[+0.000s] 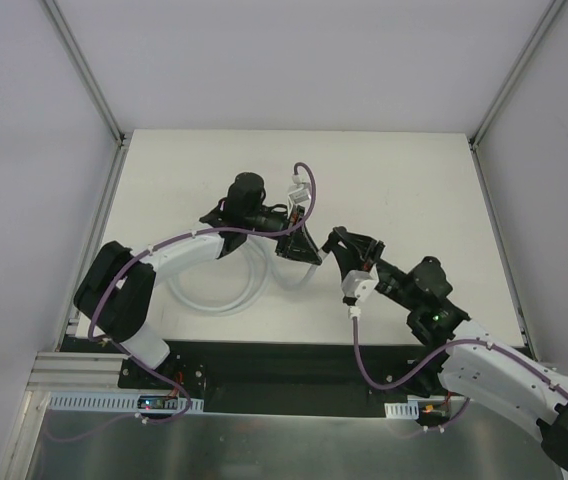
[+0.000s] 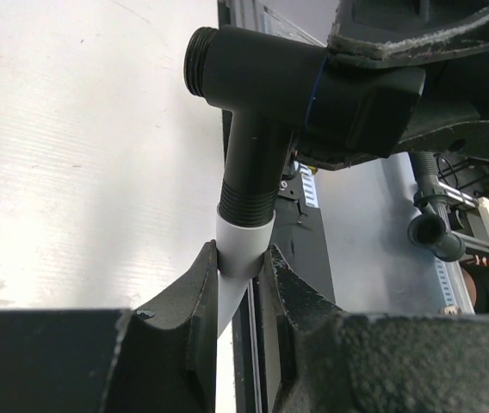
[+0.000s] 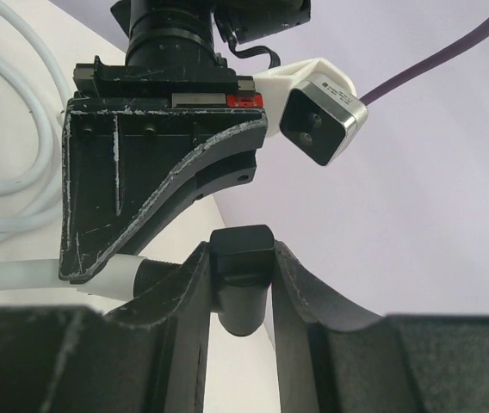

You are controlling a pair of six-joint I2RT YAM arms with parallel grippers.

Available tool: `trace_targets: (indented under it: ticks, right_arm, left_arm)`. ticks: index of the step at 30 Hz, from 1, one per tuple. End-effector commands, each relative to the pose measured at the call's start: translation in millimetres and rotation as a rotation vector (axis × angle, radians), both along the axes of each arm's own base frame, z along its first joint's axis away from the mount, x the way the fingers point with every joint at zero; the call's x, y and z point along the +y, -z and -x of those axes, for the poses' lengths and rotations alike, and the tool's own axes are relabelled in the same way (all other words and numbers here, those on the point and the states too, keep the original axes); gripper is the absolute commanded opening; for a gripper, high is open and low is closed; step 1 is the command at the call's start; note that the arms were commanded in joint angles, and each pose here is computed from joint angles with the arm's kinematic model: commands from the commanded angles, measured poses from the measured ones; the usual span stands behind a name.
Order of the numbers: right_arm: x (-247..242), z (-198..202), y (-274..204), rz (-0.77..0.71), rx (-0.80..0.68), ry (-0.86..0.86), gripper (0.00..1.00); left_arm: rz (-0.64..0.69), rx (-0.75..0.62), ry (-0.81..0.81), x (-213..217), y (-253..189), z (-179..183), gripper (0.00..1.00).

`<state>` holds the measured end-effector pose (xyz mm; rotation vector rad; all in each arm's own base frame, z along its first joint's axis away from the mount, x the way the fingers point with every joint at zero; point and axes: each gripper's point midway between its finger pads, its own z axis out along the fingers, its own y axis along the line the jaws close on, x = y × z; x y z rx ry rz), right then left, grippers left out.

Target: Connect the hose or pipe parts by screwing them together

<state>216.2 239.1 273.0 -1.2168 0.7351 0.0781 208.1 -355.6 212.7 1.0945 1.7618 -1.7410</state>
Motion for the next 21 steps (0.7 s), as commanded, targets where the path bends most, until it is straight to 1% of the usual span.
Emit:
trace_targets:
  ticks: [1, 5, 12, 14, 16, 18, 21]
  right_arm:
    - [20, 16, 19, 0.074, 0.104, -0.108, 0.01]
    - [25, 15, 28, 0.104, 0.139, -0.104, 0.01]
    - [31, 15, 30, 0.086, 0.207, -0.116, 0.01]
    - [31, 15, 28, 0.078, 0.240, -0.115, 0.01]
    - [31, 12, 33, 0.077, 0.308, -0.092, 0.01]
    - [31, 11, 31, 0.046, 0.363, -0.076, 0.00]
    - [29, 9, 37, 0.029, 0.385, -0.045, 0.01]
  left_arm:
    - [0.012, -0.212, -0.192, -1, -37, -45, 0.00]
    - [-0.040, -0.242, -0.230, -3, -33, -51, 0.00]
    - [-0.123, -0.317, -0.296, -2, -21, -61, 0.00]
    - [-0.156, -0.333, -0.336, 2, -17, -67, 0.00]
    - [-0.165, -0.353, -0.357, 3, -17, -70, 0.00]
    - [-0.180, -0.372, -0.399, 5, -19, -76, 0.00]
    - [-0.192, -0.387, -0.434, 5, -20, -80, 0.00]
